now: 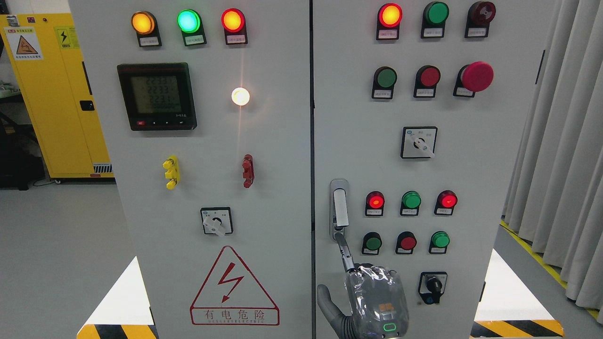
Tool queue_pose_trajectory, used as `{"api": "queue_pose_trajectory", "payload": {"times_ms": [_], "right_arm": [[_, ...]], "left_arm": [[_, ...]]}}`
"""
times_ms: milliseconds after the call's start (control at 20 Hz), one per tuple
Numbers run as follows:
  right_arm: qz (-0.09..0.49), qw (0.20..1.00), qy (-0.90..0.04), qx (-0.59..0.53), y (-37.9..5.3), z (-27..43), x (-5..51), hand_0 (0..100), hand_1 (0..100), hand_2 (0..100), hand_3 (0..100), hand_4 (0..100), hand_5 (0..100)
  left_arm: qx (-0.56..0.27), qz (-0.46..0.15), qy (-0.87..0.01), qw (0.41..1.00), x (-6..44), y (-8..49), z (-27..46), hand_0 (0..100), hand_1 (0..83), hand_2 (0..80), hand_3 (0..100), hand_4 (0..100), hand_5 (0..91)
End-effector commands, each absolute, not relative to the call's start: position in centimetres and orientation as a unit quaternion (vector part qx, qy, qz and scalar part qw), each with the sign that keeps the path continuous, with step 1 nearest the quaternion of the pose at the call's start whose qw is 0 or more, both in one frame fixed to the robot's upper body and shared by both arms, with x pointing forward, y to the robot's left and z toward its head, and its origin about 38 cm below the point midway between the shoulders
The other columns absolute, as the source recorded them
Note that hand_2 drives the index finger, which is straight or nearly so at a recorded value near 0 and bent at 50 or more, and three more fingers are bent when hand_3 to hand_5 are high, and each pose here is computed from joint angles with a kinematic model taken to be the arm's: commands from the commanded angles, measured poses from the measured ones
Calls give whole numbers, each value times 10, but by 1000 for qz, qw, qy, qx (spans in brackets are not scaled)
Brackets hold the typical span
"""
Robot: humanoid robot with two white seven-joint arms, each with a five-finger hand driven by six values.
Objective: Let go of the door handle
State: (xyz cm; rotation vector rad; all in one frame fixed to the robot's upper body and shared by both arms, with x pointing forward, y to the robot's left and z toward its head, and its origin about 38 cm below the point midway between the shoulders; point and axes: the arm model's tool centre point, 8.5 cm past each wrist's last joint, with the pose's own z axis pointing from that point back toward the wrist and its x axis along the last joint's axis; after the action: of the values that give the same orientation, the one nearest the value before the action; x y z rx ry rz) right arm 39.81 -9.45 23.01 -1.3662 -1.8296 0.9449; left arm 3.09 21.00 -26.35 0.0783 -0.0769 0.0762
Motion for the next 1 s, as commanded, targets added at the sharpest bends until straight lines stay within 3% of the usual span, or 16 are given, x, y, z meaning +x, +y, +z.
{"api": "queue_pose_trajectory", "payload": {"times_ms": [0, 100, 200, 451, 501, 551, 651, 802, 902, 952], "right_arm": [[352, 321, -706, -525, -95, 238, 393, 507, 367, 0, 749, 852, 871], [348, 319, -707, -526, -97, 242, 393, 509, 367, 0, 717, 829, 836], [343, 318, -709, -527, -98, 244, 391, 511, 368, 13, 591, 690, 674], [333, 318, -711, -531, -102, 249, 387, 568, 355, 210, 542, 656, 628], [333, 318, -711, -531, -102, 249, 386, 588, 346, 268, 557, 644, 627], [332, 318, -711, -531, -102, 249, 385, 517, 331, 363, 612, 657, 639], [331, 319, -712, -530, -103, 250, 386, 299, 334, 462, 692, 696, 671], [326, 326, -717, -523, -104, 250, 386, 240, 305, 619, 860, 797, 776], [325, 325, -717, -523, -104, 251, 387, 243, 295, 669, 912, 833, 811], [325, 325, -718, -523, -104, 252, 387, 261, 271, 737, 983, 881, 871]], "left_arm": [[38, 39, -44, 998, 35, 209, -264, 120, 556, 0, 0, 0, 0], [38, 38, -44, 998, 35, 209, -264, 120, 556, 0, 0, 0, 0], [38, 39, -44, 998, 35, 209, -264, 120, 556, 0, 0, 0, 0], [38, 39, -44, 998, 35, 209, -264, 120, 556, 0, 0, 0, 0], [38, 39, -44, 998, 35, 209, -264, 120, 556, 0, 0, 0, 0], [38, 39, -44, 998, 35, 209, -264, 120, 556, 0, 0, 0, 0], [38, 38, -44, 998, 35, 209, -264, 120, 556, 0, 0, 0, 0], [38, 39, -44, 998, 35, 209, -264, 120, 556, 0, 0, 0, 0], [38, 39, -44, 998, 35, 209, -264, 120, 556, 0, 0, 0, 0], [38, 39, -44, 998, 35, 209, -264, 120, 556, 0, 0, 0, 0]]}}
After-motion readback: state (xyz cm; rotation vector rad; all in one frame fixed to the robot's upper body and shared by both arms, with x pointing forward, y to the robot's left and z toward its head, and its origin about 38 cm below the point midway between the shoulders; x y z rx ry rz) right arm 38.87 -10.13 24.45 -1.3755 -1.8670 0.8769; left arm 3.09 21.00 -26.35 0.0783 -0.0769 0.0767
